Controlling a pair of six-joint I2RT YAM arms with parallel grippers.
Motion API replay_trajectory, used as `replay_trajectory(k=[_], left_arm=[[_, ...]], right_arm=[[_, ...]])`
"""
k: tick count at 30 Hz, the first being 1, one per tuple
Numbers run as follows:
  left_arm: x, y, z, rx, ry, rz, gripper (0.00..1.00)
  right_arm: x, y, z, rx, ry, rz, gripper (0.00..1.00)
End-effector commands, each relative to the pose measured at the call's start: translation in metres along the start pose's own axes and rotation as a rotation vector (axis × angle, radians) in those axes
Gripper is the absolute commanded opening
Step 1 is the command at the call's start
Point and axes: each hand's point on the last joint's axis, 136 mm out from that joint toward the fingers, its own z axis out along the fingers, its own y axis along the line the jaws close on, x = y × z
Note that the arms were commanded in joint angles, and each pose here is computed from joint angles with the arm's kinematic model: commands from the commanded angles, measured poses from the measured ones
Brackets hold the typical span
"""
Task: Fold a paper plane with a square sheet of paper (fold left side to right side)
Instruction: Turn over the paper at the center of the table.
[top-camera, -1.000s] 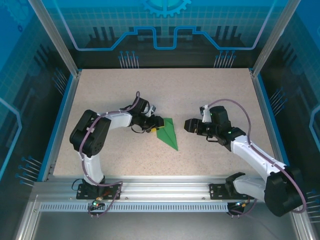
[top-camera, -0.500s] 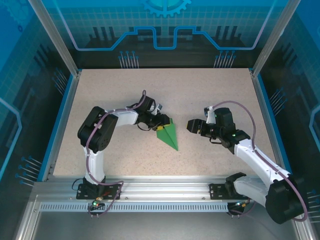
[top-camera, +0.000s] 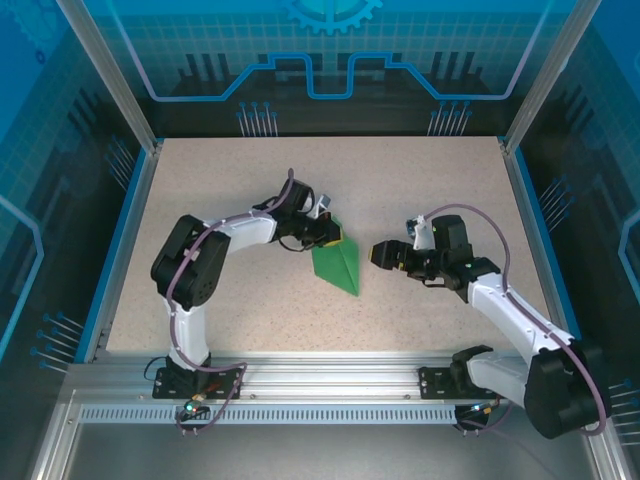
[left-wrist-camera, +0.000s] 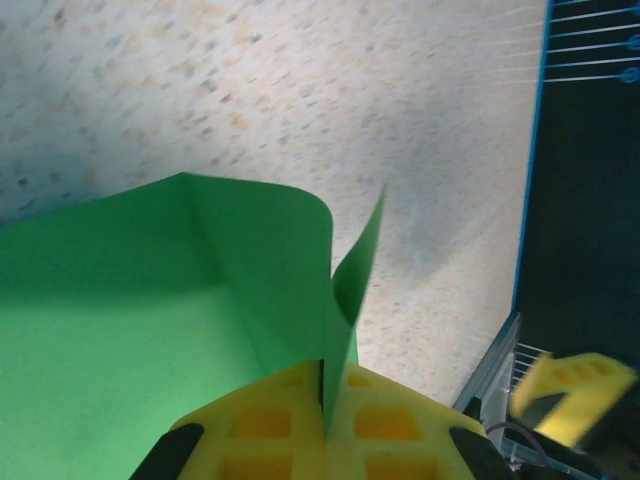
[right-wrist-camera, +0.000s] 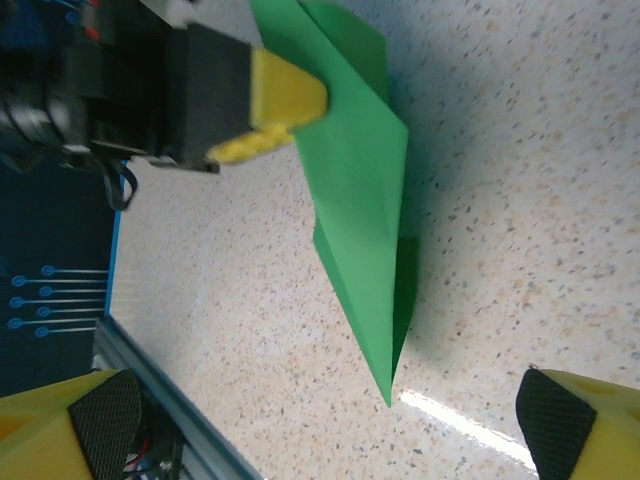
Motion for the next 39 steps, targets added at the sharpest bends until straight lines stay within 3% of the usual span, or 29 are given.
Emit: replay_trajectory(k=[1,10,17,27,36,39], left_arm=[[-0.023,-0.049,-0.038,0.058,-0.084,0.099,0.00],[-0.050,-0.112,-0.096,0.187,-0.203,0.159,0.00],[-0.043,-0.131,-0.103,0.288,-0.180,0.155,0.00],[-0.030,-0.141,-0.107,0.369,-0.142,0.162,0.00],[-0.021,-0.144,-0.109,0.396,-0.126,0.187,0.00],[-0.021,-0.143,-0.110,0.398,-0.126,0.192,0.09]], right_arm=[[0.007,0.017,0.002,-0.128,0.077,-0.004,1.00],[0.006,0.051,0.014,-0.383,0.130,0.029,1.00],[-0.015,0.079,0.012,-0.472,0.080,-0.014,0.94],[-0.064,0.117,0.003,-0.559,0.010,-0.051,0.63],[-0.083,0.119,0.000,-0.553,-0.023,-0.035,0.37],[-0.082,0.117,0.001,-0.543,-0.022,-0.029,0.27]])
